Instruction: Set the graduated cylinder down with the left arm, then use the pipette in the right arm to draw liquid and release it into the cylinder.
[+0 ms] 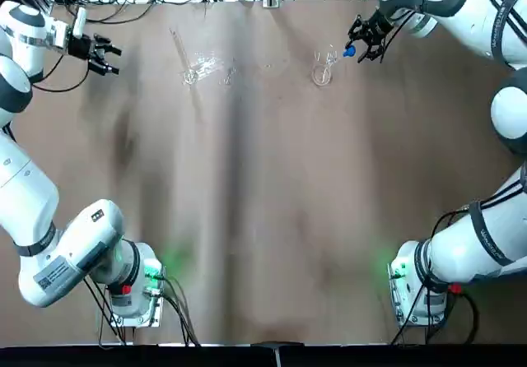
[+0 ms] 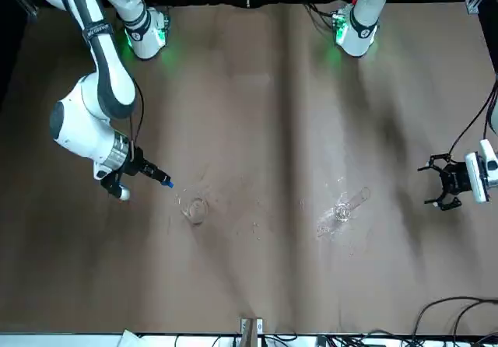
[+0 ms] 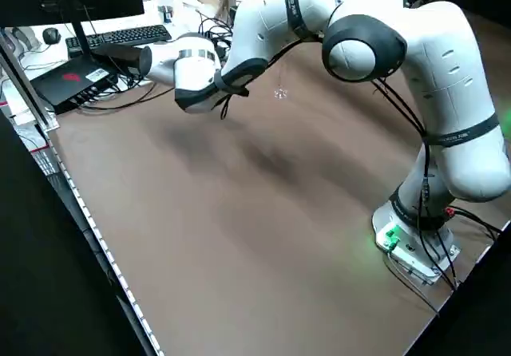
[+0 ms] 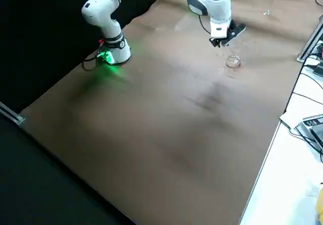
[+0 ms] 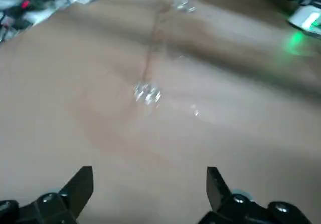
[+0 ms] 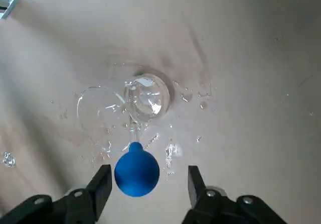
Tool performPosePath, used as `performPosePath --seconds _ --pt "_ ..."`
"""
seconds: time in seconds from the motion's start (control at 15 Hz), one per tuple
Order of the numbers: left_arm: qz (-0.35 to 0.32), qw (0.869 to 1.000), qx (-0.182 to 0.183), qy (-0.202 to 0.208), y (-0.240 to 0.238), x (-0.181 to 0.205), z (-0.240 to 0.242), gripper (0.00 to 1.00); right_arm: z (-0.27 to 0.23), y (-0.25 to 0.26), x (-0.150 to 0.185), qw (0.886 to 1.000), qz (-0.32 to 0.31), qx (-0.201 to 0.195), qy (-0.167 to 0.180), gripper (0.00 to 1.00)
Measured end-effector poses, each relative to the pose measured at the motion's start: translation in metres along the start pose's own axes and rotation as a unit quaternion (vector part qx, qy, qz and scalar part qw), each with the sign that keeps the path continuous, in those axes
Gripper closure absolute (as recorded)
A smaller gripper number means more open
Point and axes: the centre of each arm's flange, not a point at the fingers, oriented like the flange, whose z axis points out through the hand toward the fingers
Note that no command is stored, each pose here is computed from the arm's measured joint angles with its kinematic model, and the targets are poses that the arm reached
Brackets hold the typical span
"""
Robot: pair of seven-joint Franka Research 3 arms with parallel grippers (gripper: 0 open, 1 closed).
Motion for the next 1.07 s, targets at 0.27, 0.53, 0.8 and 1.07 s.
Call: performPosePath --seconds 0.27,0.53,0.8,1.07 --pt "0.159 0.984 -0.037 0.072 0.004 0.027 0.028 0.00 0.001 0.000 0.000 1.000 0.002 0.001 -0.001 0.38" --pt "0.206 0.968 -0.087 0.116 0.008 0.022 0.080 0.00 0.001 -0.002 -0.001 1.000 0.006 0.006 -0.002 0.50" --pt "0.199 0.957 -0.124 0.172 0.006 0.018 0.153 0.00 0.001 -0.003 -0.001 1.000 0.007 0.008 -0.002 0.63" --pt "0.187 0.952 -0.145 0.195 0.008 0.015 0.194 0.00 0.000 -0.003 0.000 1.000 0.007 0.009 -0.001 0.79"
